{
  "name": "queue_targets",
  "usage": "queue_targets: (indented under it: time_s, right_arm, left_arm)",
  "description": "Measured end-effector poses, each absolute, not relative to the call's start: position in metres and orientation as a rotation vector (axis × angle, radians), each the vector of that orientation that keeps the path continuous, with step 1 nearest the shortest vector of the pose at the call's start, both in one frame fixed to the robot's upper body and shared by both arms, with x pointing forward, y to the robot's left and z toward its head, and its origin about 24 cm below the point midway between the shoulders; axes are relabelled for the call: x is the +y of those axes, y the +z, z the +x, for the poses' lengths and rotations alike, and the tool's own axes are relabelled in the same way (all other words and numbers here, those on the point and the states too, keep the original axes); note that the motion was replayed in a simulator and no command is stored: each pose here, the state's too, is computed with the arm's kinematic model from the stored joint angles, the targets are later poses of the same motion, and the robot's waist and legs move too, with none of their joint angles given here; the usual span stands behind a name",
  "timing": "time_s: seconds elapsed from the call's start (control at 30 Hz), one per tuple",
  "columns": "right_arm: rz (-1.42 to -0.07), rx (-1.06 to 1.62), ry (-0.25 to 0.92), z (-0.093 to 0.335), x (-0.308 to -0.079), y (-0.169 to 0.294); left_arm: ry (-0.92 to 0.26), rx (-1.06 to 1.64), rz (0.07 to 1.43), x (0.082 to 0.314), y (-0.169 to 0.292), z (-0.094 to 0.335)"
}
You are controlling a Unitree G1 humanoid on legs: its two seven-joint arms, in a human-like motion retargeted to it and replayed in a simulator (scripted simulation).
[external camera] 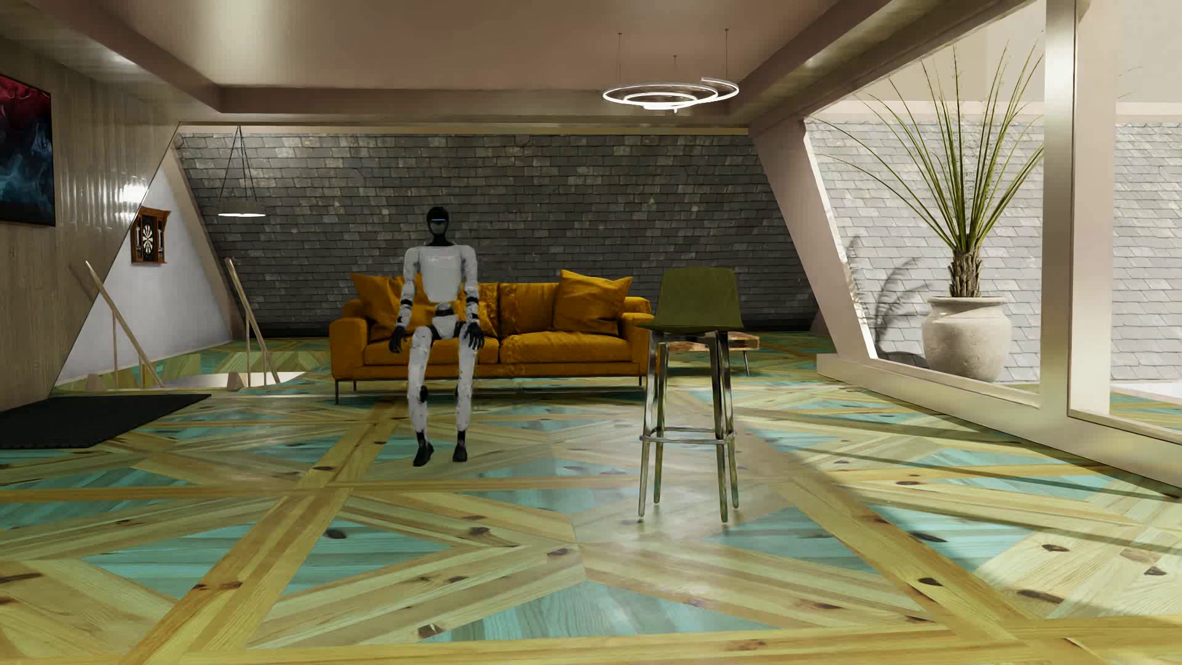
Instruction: Head to the fabric sofa
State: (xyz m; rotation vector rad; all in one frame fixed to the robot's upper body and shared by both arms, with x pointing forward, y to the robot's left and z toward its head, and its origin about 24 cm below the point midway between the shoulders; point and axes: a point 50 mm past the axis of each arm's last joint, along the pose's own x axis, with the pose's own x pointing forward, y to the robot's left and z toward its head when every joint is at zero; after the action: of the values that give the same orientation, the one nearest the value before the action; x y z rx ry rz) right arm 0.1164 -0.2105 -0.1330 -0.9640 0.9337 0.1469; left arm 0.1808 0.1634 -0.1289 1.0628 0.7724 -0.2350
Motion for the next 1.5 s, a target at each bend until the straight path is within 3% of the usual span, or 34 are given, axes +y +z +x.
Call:
queue_targets:
  time_s: [0.17,0.3,0.4,0.53,0.63,0.73,0.97,1.17,1.3,1.33,1.5]
  right_arm:
    - [-0.914,0.967,0.115,0.119,-0.206,-0.135]
    - [-0.898,1.053,0.175,0.099,-0.197,-0.146]
    - [-0.893,1.146,0.237,0.081,-0.191,-0.156]
    - [-0.906,1.085,0.313,0.093,-0.174,-0.156]
    - [-0.948,0.979,0.313,0.111,-0.167,-0.153]
    - [-0.984,0.907,0.293,0.136,-0.167,-0.145]
    - [-1.053,0.655,0.321,0.188,-0.162,-0.116]
    - [-0.984,0.826,0.238,0.157,-0.174,-0.132]
    - [-1.044,0.923,0.484,0.127,-0.181,-0.144]
    - [-1.071,0.921,0.490,0.127,-0.189,-0.142]
    - [-0.996,0.934,0.146,0.125,-0.212,-0.133]
  left_arm:
    - [-0.362,0.552,1.089,0.131,-0.107,0.216]
    - [-0.413,0.571,1.064,0.120,-0.115,0.200]
    - [-0.440,0.769,1.097,0.133,-0.139,0.159]
    - [-0.595,0.869,1.233,0.168,-0.151,0.128]
    - [-0.451,0.958,1.194,0.205,-0.147,0.123]
    - [-0.235,0.983,1.115,0.217,-0.142,0.122]
    - [-0.208,0.985,1.005,0.189,-0.147,0.108]
    - [-0.383,1.135,0.999,0.165,-0.165,0.078]
    - [-0.391,1.037,0.988,0.157,-0.160,0.096]
    - [-0.393,0.990,1.001,0.154,-0.158,0.105]
    - [-0.330,0.804,1.103,0.160,-0.140,0.155]
